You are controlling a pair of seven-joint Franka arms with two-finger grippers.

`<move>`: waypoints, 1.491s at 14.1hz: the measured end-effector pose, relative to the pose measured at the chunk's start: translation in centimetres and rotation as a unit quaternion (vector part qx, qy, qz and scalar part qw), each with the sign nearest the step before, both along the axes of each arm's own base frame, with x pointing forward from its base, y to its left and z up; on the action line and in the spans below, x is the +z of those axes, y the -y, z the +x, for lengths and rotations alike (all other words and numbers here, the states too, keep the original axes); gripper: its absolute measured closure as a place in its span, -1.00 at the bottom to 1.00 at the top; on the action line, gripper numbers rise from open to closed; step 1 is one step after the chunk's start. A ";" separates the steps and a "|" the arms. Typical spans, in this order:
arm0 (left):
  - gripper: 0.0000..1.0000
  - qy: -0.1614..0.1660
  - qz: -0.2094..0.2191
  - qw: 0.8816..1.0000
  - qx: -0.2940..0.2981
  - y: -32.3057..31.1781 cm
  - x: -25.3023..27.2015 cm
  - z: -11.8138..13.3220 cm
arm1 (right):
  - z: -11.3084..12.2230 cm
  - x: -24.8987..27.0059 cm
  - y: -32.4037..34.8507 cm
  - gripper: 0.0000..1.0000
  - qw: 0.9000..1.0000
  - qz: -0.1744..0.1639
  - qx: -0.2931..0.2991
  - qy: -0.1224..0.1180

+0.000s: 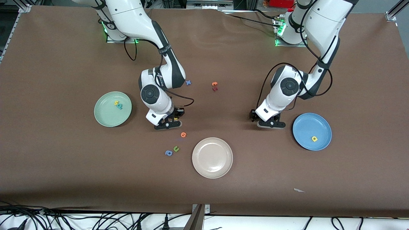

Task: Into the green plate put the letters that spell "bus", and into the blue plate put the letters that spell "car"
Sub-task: 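Grasp the yellow n with the right gripper, then carry the yellow n to the green plate and open the right gripper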

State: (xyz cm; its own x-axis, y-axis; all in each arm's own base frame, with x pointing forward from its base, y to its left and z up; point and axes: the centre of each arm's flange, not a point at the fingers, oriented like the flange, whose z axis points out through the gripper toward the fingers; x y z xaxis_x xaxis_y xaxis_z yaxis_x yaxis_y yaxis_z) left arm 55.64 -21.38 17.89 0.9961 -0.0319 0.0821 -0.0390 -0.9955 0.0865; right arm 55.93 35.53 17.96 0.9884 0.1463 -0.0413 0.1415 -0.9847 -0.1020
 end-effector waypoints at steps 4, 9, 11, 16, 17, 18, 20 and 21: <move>-0.48 0.004 0.005 1.000 0.003 -0.8 -0.3 0.9 | 0.2 0.2 0.3 0.47 1.000 -0.006 0.002 -0.004; -0.04 -0.002 0.008 1.000 -0.001 -0.6 -1.1 0.6 | 4.2 5.7 11.0 0.47 0.996 -0.050 0.043 -0.066; 0.12 -0.001 0.007 1.000 -0.003 -0.3 -1.0 0.6 | 5.4 8.1 17.9 0.47 0.992 -0.055 0.074 -0.086; 0.24 0.000 0.008 1.000 -0.008 0.2 -0.9 0.4 | 2.9 4.4 27.7 0.47 0.987 -0.065 0.080 -0.119; 0.27 0.001 0.011 1.000 -0.012 0.2 -0.9 0.4 | 2.2 3.3 28.2 0.47 0.987 -0.069 0.077 -0.122; 0.27 0.003 0.014 1.000 -0.019 0.3 -0.9 0.4 | 1.8 2.8 28.4 0.38 0.987 -0.071 0.076 -0.125; 0.27 0.004 0.021 0.999 -0.026 0.3 -0.8 0.4 | 1.8 3.0 27.9 0.00 0.987 -0.069 0.079 -0.123; 0.27 0.002 0.025 0.999 -0.028 0.4 -0.8 0.3 | 2.1 3.6 27.5 -0.23 0.987 -0.068 0.082 -0.121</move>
